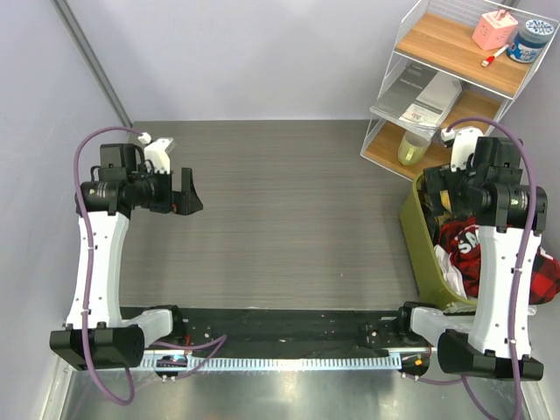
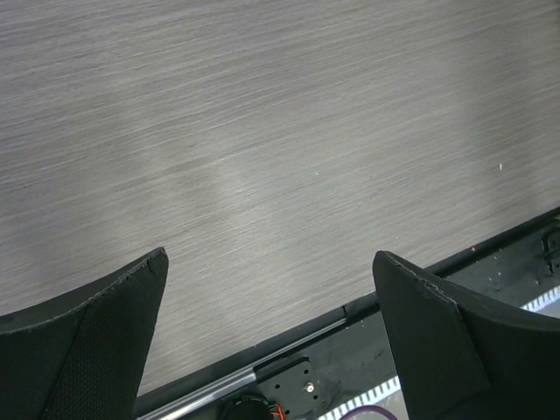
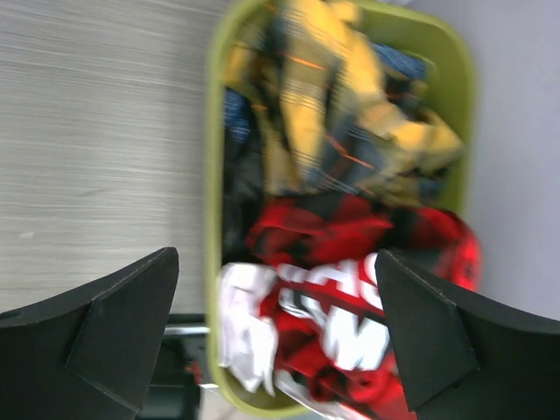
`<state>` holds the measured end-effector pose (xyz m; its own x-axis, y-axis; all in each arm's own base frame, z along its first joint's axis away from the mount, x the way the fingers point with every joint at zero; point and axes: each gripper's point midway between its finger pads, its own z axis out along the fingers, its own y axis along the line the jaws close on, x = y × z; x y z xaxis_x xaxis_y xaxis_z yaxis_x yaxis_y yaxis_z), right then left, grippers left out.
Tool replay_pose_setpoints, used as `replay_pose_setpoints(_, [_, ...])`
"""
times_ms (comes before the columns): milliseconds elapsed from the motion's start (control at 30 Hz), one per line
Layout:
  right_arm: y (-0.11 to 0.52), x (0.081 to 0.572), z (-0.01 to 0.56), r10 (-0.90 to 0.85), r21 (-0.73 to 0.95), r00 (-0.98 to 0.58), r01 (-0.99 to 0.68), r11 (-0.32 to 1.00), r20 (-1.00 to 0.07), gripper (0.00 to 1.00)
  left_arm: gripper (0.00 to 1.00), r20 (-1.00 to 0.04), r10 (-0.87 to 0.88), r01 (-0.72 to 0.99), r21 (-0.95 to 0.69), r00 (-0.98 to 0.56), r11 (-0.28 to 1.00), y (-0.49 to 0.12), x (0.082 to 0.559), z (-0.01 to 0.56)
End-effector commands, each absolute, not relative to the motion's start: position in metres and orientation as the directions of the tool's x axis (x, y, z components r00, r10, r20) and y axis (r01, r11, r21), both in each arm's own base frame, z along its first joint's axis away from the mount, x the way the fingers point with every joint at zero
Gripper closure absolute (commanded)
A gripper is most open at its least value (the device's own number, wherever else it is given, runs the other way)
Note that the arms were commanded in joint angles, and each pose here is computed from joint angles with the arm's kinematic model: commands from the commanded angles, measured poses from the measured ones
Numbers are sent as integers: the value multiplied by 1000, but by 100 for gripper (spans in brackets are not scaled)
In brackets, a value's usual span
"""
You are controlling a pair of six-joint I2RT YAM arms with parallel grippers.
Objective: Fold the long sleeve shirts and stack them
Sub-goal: Grab the shirt from the pile
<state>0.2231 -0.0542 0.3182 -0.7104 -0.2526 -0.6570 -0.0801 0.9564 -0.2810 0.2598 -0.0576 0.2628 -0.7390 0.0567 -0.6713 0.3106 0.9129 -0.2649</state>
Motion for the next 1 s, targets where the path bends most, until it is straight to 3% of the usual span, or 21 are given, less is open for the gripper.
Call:
replay_pose_setpoints(0, [-100,178,318,-270,-486,-846,-15,874,-459,0,0,-682,81,374,-295,-727,879,-69,258,271])
replay_pose_setpoints(133, [-126,171,308,-244,-547,-906,-16,837,-347,0,0,-677,92,395,-309,-731,865,-72,258,270])
replay_pose_setpoints(367, [-183,164,304,-143,-474,-948,9,880,-284,0,0,-675,131,414,-278,-726,867,-69,252,270])
replay_pose_setpoints(533, [-179,165,269,-129,-334,-961,-41,942,-245,0,0,-672,135,426,-290,-728,857,-72,247,265])
replay_pose_setpoints(767, [-148,134,197,-103,-118,-990,-92,989,-91,0,0,-659,131,424,-307,-740,852,-73,248,263])
replay_pose_setpoints(967, [-130,107,169,-109,-47,-994,-108,993,-18,0,0,-652,134,426,-313,-746,849,-74,248,258])
